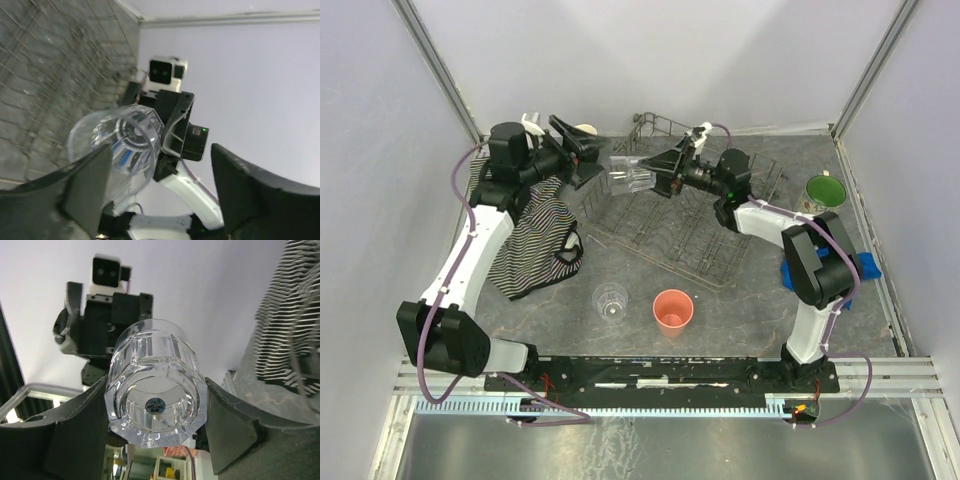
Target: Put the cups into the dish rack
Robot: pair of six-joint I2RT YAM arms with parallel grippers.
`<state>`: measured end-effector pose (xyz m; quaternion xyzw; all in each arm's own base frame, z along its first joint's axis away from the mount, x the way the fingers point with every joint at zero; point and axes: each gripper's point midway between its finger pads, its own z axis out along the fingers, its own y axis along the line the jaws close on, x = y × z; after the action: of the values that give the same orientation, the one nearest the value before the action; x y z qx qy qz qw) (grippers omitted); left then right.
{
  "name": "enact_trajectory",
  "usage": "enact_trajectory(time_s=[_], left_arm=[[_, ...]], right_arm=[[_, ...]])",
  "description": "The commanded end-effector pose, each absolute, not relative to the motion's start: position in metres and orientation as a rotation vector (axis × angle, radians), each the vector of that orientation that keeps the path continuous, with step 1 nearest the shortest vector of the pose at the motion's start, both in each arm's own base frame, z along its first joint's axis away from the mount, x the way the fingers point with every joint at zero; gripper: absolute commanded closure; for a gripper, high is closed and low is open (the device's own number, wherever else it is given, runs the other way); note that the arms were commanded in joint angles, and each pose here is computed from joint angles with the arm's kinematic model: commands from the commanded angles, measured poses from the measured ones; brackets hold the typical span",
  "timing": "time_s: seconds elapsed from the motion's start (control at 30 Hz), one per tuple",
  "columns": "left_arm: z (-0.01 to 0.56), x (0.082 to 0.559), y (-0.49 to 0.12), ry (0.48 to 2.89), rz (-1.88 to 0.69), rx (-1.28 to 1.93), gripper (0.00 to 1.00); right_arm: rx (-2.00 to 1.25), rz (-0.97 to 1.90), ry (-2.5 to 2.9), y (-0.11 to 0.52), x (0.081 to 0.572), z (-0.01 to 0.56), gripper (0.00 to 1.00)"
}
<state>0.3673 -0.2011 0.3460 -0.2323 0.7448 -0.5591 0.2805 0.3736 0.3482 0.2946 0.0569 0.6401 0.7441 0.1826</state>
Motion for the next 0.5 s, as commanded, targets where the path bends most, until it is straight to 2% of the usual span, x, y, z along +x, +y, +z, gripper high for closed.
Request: enact_trajectory(time_s=[0.0,0.2,0.47], left_arm=[[0.357,0.392,-0.172,1.953,-1.243,-0.545,0.07],[0.324,0.409,-0.157,2.029,-1.054,-0.569,0.04],[0.256,0.409,-0.122,2.223,-0.663,-0.534,0.12]], right_arm=[[0.143,1.905,1.827,0.303,0.394,0.304,0.75],[0.075,1.465,2.059,0.258,0.424,0.28,0.75],[-0.018,0.884,2.263,0.213,0.475,0.25,0.77]])
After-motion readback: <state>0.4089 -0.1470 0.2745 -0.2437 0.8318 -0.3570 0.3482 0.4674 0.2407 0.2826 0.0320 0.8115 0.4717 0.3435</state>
